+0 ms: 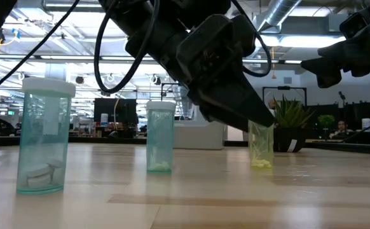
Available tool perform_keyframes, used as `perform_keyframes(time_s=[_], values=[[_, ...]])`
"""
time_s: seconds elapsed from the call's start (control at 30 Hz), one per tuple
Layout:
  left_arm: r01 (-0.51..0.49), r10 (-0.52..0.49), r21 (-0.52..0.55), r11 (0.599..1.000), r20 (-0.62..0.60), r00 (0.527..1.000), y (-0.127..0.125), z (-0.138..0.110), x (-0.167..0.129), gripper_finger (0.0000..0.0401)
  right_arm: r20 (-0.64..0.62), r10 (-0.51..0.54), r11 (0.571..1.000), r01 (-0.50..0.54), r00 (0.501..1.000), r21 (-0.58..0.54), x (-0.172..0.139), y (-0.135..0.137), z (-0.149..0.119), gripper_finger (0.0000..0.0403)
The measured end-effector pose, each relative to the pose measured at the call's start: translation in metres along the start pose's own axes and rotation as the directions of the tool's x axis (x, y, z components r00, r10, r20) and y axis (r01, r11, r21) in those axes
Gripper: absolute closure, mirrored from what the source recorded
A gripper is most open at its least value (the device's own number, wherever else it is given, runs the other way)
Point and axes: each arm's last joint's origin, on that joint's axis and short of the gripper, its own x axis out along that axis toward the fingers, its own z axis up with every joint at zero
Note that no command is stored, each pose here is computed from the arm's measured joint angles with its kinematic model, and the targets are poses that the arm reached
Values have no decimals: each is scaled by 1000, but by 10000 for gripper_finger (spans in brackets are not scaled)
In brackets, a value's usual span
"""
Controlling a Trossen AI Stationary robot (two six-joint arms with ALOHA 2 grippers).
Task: Pick and place pill bottles into a basket
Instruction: Put the yellow pill bottle into the gray bin
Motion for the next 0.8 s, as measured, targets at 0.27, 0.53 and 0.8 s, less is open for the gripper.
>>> perform_keyframes(time_s=[0.27, 0.53, 0.8], values=[[-4, 4, 1, 1000, 15, 1000, 1, 2, 0, 279, 0, 0, 1000, 0, 1000, 0, 0, 0, 0, 172], [-77, 78, -20, 997, 103, 992, 16, 15, -9, 295, 0, 0, 1000, 0, 1000, 0, 0, 0, 0, 172], [-357, 361, -57, 932, 194, 912, 49, 48, -58, 286, 0, 1, 1000, -1, 1000, 0, 0, 0, 0, 172]])
